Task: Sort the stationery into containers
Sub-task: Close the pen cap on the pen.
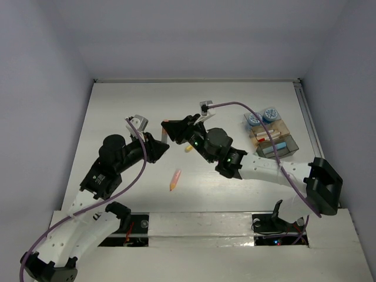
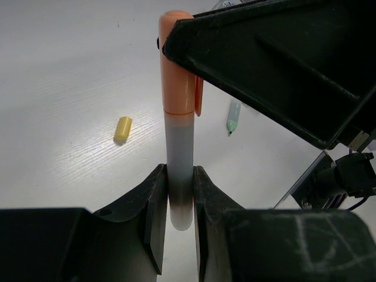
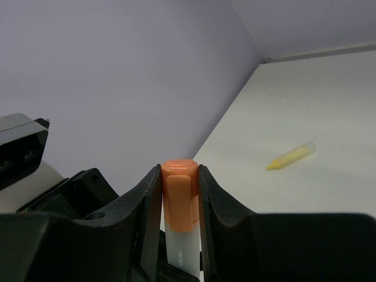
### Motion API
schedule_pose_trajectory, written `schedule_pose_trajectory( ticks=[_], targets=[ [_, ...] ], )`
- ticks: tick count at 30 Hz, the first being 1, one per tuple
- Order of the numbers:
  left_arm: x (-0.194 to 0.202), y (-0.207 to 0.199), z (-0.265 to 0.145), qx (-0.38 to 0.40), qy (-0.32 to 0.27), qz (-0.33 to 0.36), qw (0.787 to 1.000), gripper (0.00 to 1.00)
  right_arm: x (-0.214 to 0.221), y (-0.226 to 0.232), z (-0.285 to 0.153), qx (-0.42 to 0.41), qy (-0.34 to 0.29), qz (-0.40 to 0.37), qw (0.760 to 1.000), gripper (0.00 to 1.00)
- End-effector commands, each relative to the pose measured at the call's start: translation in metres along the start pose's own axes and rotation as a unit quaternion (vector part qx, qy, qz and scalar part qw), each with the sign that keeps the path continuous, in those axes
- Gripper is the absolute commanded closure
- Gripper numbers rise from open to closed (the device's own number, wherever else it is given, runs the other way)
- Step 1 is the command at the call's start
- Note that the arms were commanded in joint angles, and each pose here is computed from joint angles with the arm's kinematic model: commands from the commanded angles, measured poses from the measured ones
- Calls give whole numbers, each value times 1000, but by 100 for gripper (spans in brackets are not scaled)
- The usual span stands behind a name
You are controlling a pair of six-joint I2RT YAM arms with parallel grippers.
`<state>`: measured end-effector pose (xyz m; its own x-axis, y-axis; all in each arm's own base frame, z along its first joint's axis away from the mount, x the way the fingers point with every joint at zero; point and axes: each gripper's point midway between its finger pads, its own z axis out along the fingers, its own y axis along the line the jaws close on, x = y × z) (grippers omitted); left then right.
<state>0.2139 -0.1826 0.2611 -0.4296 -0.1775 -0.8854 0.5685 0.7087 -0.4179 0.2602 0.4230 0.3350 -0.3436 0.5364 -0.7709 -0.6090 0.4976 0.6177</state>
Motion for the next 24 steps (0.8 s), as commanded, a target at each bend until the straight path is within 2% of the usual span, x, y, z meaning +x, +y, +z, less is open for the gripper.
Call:
schedule_pose_trajectory(
  ticks=[1,14,19,24],
  targets=[
    [-78,-18,-9,7,-121,24,992,100,43,13,-23,-31,75,6,997,100],
    [-128,-38,-8,26,-166,30,985,100,133,-4,-70,-25,189,38,981,100],
    [-141,-39,-3,22,-171,30,985,100,155,3,-76,-30,208,46,977,100],
    [-165,-43,-12,10,-199,36,979,100,169,3,-80,-27,222,47,973,100]
  ],
)
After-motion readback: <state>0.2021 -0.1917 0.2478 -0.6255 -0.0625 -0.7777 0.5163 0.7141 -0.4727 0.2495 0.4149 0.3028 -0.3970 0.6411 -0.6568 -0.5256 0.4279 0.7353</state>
